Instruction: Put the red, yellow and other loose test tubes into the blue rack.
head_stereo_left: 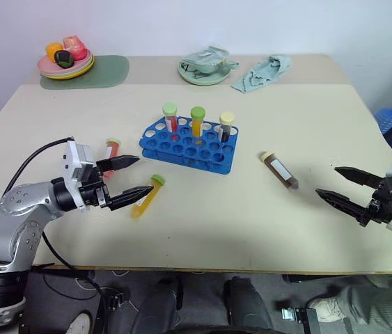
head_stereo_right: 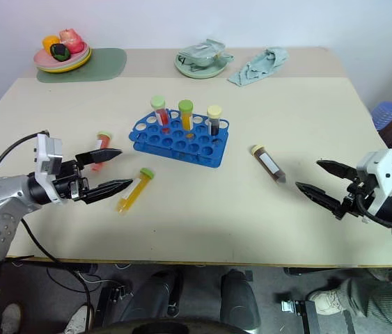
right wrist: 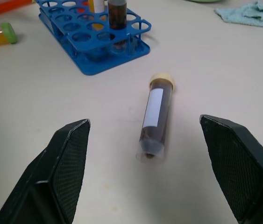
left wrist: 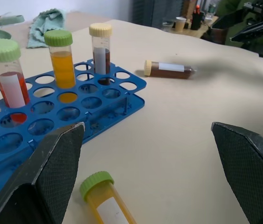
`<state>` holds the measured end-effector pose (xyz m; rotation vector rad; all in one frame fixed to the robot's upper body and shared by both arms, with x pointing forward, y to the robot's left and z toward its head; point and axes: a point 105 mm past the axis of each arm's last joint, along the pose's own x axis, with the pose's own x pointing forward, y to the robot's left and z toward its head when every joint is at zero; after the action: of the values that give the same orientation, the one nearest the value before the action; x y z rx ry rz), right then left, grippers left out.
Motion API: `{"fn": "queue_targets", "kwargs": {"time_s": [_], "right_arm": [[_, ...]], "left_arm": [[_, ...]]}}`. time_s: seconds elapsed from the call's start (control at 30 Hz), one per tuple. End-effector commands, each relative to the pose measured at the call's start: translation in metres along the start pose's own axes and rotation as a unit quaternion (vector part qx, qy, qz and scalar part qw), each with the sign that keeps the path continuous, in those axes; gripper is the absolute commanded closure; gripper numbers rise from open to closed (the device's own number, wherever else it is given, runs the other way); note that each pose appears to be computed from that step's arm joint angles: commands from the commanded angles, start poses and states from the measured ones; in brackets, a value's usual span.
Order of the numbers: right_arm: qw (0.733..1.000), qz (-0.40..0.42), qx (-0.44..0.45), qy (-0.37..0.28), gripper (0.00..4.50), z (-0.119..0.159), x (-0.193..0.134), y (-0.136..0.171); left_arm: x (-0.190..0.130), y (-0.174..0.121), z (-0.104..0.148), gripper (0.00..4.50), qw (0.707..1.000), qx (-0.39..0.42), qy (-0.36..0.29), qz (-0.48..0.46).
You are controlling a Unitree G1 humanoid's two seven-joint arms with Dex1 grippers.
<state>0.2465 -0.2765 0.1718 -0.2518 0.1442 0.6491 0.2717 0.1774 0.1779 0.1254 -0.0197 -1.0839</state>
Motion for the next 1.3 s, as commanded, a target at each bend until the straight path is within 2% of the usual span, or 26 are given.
{"fn": "queue_targets", "kwargs": {"time_s": [0.03,0.37,0.73,0.93,1.1,1.3], "right_arm": [[1.000,-0.007,-0.022,-0.013,0.64,0.013,-0.004,-0.002],[1.000,0.010,-0.013,-0.017,0.64,0.016,0.008,-0.001],[0.999,0.018,-0.018,-0.019,0.64,0.022,0.021,-0.003],[1.000,0.022,-0.011,-0.015,0.64,0.026,0.036,-0.006],[0.999,0.014,0.003,0.039,0.64,0.020,0.050,-0.012],[0.985,-0.025,0.059,0.159,0.64,0.013,0.068,-0.036]], "left_arm": [[-0.003,-0.004,0.010,0.05,1.000,0.020,-0.005,-0.009],[-0.004,-0.007,0.010,0.05,1.000,0.005,-0.005,-0.004],[-0.019,0.025,0.006,0.05,0.990,-0.001,-0.020,0.143],[-0.029,0.025,0.001,0.05,0.986,-0.004,-0.015,0.164],[-0.025,0.011,0.001,0.05,0.994,0.010,-0.004,0.112],[-0.010,0.001,0.000,0.05,0.999,0.011,0.007,0.052]]}}
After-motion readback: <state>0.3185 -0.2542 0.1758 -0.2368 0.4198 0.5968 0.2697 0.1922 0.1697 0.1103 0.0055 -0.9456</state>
